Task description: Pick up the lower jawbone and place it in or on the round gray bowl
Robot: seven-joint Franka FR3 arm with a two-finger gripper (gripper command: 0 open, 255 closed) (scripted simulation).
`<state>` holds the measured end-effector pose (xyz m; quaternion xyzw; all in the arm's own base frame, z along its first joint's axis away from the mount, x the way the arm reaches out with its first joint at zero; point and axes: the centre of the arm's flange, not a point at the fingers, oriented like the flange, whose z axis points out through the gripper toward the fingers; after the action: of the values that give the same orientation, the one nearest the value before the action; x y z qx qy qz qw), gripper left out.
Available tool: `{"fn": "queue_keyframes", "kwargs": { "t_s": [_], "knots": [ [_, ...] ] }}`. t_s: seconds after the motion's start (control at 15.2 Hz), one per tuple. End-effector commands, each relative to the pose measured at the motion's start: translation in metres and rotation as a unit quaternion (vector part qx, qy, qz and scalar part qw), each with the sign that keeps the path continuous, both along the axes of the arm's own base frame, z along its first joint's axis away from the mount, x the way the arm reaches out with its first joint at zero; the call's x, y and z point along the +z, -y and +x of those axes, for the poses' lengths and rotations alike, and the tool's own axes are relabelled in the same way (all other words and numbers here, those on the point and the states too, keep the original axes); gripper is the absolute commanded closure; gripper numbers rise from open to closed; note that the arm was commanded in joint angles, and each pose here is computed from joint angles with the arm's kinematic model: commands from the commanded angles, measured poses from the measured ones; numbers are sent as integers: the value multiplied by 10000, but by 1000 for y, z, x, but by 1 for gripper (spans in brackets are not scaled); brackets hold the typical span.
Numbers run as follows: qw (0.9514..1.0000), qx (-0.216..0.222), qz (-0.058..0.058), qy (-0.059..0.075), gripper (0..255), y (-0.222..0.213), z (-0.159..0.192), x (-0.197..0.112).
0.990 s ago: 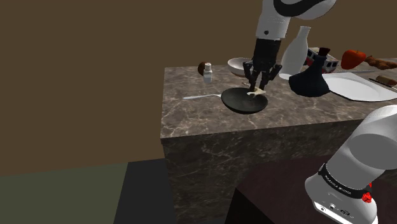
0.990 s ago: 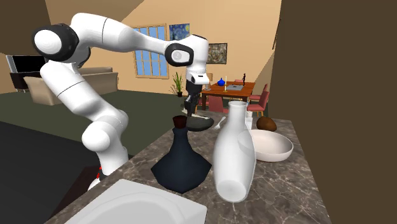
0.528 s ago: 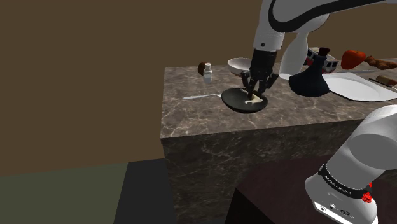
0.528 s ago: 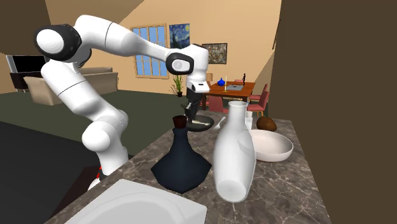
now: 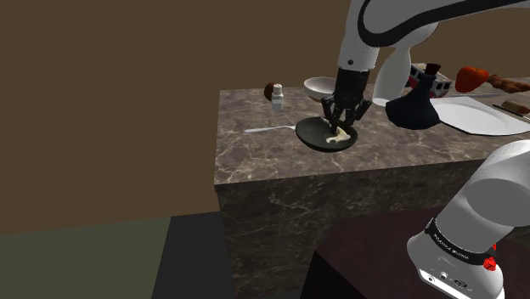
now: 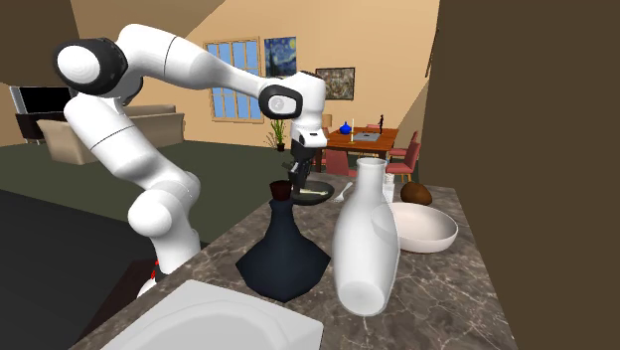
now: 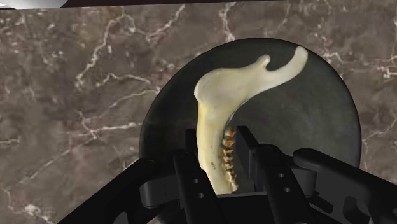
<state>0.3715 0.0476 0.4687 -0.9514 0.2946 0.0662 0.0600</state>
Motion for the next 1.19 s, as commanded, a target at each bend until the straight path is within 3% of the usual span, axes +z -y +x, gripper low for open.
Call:
{"fn": "queue_keyframes", "kwargs": {
  "t_s": [0.0,0.33,0.59,1.12],
  "knots": [
    [10000,0,0,0,0,0,0,0],
    [10000,0,0,0,0,0,0,0],
    [10000,0,0,1,0,8,5,49],
    [10000,0,0,1,0,8,5,49]
  ]
}}
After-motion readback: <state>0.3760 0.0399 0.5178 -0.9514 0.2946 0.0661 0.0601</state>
